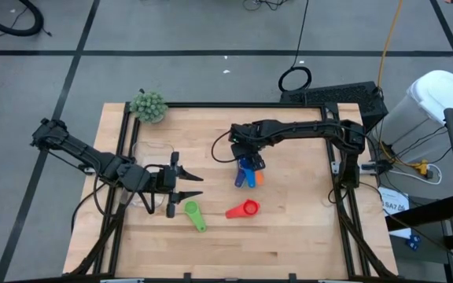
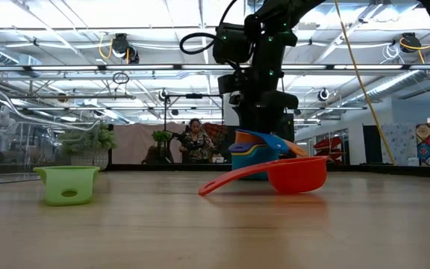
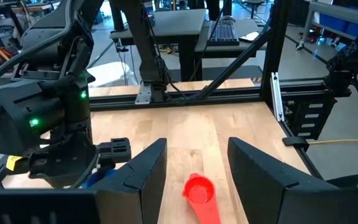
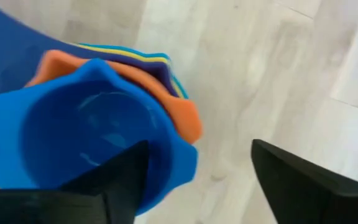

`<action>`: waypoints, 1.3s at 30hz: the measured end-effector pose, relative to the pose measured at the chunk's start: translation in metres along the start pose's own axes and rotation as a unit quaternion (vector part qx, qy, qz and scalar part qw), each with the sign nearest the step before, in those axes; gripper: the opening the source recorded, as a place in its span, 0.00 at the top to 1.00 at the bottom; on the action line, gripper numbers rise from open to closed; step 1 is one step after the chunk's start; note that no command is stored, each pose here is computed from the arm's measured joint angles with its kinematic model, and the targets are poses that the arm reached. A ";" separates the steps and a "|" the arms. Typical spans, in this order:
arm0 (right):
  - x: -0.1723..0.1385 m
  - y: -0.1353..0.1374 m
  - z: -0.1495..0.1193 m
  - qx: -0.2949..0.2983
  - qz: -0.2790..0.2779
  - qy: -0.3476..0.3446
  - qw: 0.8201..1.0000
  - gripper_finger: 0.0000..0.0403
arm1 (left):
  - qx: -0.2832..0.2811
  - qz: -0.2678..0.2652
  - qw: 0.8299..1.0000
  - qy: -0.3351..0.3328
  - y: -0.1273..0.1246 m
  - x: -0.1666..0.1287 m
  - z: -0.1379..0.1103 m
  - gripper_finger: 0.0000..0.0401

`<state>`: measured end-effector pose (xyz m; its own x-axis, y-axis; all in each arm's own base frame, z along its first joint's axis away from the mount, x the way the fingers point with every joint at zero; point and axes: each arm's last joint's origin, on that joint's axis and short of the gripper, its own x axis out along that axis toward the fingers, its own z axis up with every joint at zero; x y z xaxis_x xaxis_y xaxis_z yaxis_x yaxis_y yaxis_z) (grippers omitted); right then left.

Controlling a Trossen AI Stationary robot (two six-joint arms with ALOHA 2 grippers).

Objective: Nest measuring cups in basket
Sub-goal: Stack the bottom stacked measuring cup on top of the top stacked measuring cup

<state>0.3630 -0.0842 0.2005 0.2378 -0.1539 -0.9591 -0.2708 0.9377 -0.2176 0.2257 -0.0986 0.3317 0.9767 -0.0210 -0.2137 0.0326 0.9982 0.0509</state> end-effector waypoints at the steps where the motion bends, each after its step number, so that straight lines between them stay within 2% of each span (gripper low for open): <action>1: 0.000 0.000 0.000 0.000 -0.003 0.000 1.000 0.28 | 0.000 0.000 1.000 0.000 0.000 0.000 0.000 0.57; 4: -0.001 -0.001 0.001 0.007 -0.008 -0.004 1.000 0.24 | 0.000 0.000 1.000 0.000 0.000 0.000 0.000 0.57; 11: -0.006 0.001 0.004 0.014 -0.013 -0.018 1.000 0.24 | 0.000 0.000 1.000 0.000 0.000 0.000 0.000 0.57; 19: 0.024 0.013 -0.003 0.007 -0.010 -0.022 1.000 0.24 | -0.002 0.000 1.000 0.003 0.000 0.000 -0.001 0.57; 24: 0.026 0.015 -0.007 0.014 -0.007 -0.014 1.000 0.24 | 0.006 0.000 1.000 0.003 0.000 0.000 -0.001 0.57; 31: 0.003 0.014 -0.012 0.014 -0.030 -0.021 0.999 0.25 | 0.008 0.001 1.000 0.002 0.000 0.000 0.000 0.57; 39: -0.025 0.014 -0.012 0.040 -0.058 -0.053 0.996 0.25 | 0.007 0.001 1.000 0.001 0.000 0.000 0.000 0.57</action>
<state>0.3417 -0.0714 0.2194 0.3613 -0.2332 -0.9028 -0.1608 0.9381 -0.3067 0.2257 -0.0984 0.3315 0.9762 -0.0197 -0.2162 0.0345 0.9973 0.0649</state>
